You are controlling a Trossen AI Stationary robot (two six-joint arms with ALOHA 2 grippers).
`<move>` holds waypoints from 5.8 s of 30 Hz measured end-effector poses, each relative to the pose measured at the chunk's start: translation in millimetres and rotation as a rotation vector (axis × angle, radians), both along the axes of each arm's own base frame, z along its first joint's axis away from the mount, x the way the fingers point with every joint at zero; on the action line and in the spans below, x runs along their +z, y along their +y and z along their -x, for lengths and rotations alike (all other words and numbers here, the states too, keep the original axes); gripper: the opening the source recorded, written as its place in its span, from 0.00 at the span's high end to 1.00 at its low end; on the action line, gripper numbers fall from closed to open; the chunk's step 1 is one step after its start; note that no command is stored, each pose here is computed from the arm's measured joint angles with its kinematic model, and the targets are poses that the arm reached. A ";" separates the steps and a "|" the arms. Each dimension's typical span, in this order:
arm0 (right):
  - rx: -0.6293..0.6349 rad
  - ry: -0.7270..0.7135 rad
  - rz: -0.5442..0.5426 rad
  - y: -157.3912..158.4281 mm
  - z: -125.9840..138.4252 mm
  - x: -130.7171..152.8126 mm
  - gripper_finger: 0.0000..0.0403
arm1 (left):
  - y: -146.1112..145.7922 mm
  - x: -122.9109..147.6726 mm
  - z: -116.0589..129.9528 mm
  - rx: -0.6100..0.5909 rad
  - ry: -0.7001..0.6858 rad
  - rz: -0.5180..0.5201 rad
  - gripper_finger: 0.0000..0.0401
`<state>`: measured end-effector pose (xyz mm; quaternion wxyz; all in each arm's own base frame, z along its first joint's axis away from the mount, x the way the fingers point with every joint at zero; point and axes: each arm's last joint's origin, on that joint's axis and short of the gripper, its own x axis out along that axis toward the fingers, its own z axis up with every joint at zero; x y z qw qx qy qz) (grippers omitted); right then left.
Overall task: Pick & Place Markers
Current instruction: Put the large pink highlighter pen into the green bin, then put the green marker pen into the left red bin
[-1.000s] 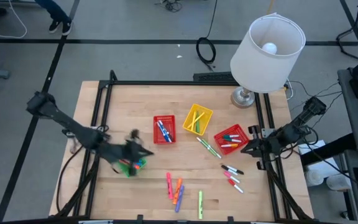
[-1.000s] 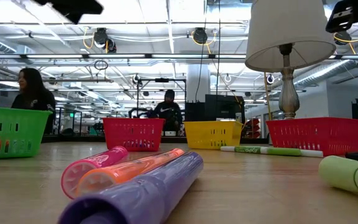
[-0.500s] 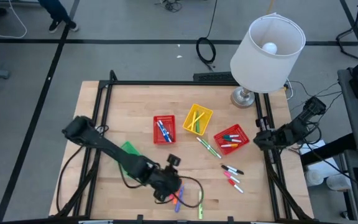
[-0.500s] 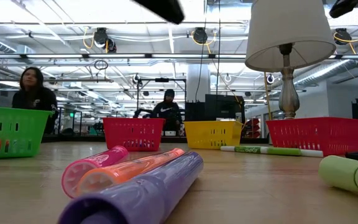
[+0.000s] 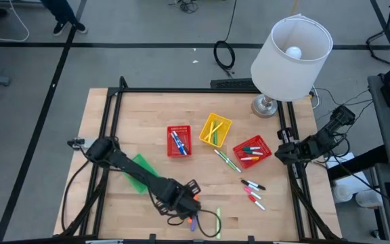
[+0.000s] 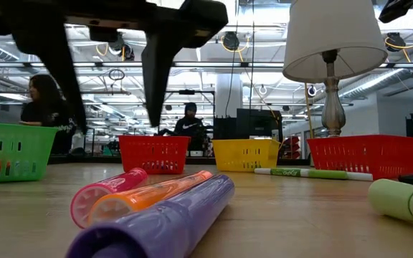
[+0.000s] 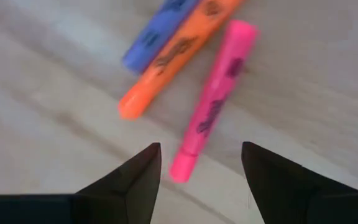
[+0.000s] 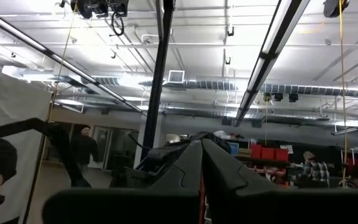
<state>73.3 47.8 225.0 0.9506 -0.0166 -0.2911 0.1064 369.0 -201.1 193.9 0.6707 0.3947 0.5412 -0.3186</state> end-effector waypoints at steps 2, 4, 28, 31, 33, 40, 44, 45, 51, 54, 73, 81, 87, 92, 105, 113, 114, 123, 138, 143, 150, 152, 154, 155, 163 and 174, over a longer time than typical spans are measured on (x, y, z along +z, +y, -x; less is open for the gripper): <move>0.000 0.003 0.002 0.1 -0.2 -0.3 1.00 | -1.4 -4.5 -0.4 -0.050 0.022 0.008 0.43; 0.000 0.003 0.003 0.1 -0.2 -0.3 1.00 | -2.1 -12.0 -2.5 -0.088 0.035 0.001 0.45; 0.000 0.019 0.012 0.7 -1.0 -1.5 1.00 | -2.6 -57.0 -12.3 -0.146 0.166 0.070 0.86; 0.001 0.020 0.011 0.8 -1.0 -1.6 1.00 | -6.5 -57.2 -9.6 -0.126 0.166 0.057 0.86; 0.005 0.022 0.006 0.8 -1.0 -1.7 1.00 | -9.4 -51.8 -5.3 -0.113 0.160 0.036 0.86; 0.005 0.028 0.009 1.0 -1.3 -2.3 1.00 | -10.2 -6.8 14.1 -0.057 0.124 0.029 0.86; 0.005 0.029 0.010 1.1 -1.4 -2.4 1.00 | -4.3 34.5 25.2 0.060 0.018 0.040 0.86; 0.005 0.029 0.010 1.1 -1.4 -2.4 1.00 | -2.1 45.0 28.8 0.099 -0.013 0.043 0.86; 0.016 0.060 0.015 2.2 -2.8 -5.1 1.00 | 12.9 125.7 67.7 0.289 -0.232 0.154 0.86; 0.018 0.067 0.016 2.5 -3.1 -5.7 1.00 | 22.5 161.3 94.3 0.362 -0.341 0.205 0.86; 0.032 0.076 -0.005 2.6 -3.2 -6.0 1.00 | 83.6 163.5 236.5 0.820 -0.647 0.523 0.86; 0.031 0.090 0.007 3.2 -3.9 -7.7 1.00 | 99.4 82.1 250.6 0.890 -0.616 0.558 0.86; 0.023 0.088 0.016 3.1 -3.9 -7.7 1.00 | 107.1 55.8 254.4 0.922 -0.532 0.537 0.86; 0.018 0.087 0.021 3.0 -4.0 -7.7 1.00 | 107.8 49.0 249.0 0.866 -0.430 0.469 0.86; 0.003 0.107 0.064 4.0 -5.1 -10.3 1.00 | 101.3 10.2 225.1 0.742 -0.153 0.185 0.86; 0.000 0.119 0.072 4.3 -5.7 -11.4 1.00 | 99.2 0.1 218.9 0.750 -0.113 0.134 0.63; 0.000 0.120 0.072 4.3 -5.7 -11.4 1.00 | 99.1 -0.1 218.8 0.750 -0.113 0.133 0.59; -0.072 0.184 0.085 3.7 -8.2 -16.5 1.00 | 99.2 3.8 215.7 0.831 -0.201 0.151 0.38; -0.096 0.211 0.169 5.0 -9.7 -21.1 1.00 | 109.6 86.6 230.8 0.546 -0.713 0.594 0.93; -0.106 0.209 0.191 5.1 -9.8 -21.4 1.00 | 142.2 70.6 251.7 0.724 -0.840 0.771 0.97; -0.092 0.251 0.208 6.3 -11.0 -26.1 1.00 | 157.6 47.7 263.1 0.807 -1.113 1.196 0.98; -0.091 0.254 0.208 6.3 -11.1 -26.3 1.00 | 157.0 42.6 263.4 0.743 -1.171 1.189 0.98; -0.091 0.253 0.206 6.3 -11.1 -26.1 1.00 | 155.9 32.1 262.7 0.691 -1.187 1.102 0.99; -0.091 0.251 0.205 6.3 -11.0 -26.0 1.00 | 155.9 25.7 261.9 0.688 -1.194 1.054 0.99; -0.148 0.280 0.168 4.5 -11.8 -26.7 1.00 | 156.9 -6.6 262.7 0.604 -1.324 1.009 0.98; -0.180 0.317 0.134 4.9 -19.5 -28.7 1.00 | 158.3 -24.9 261.0 0.668 -1.208 0.847 0.99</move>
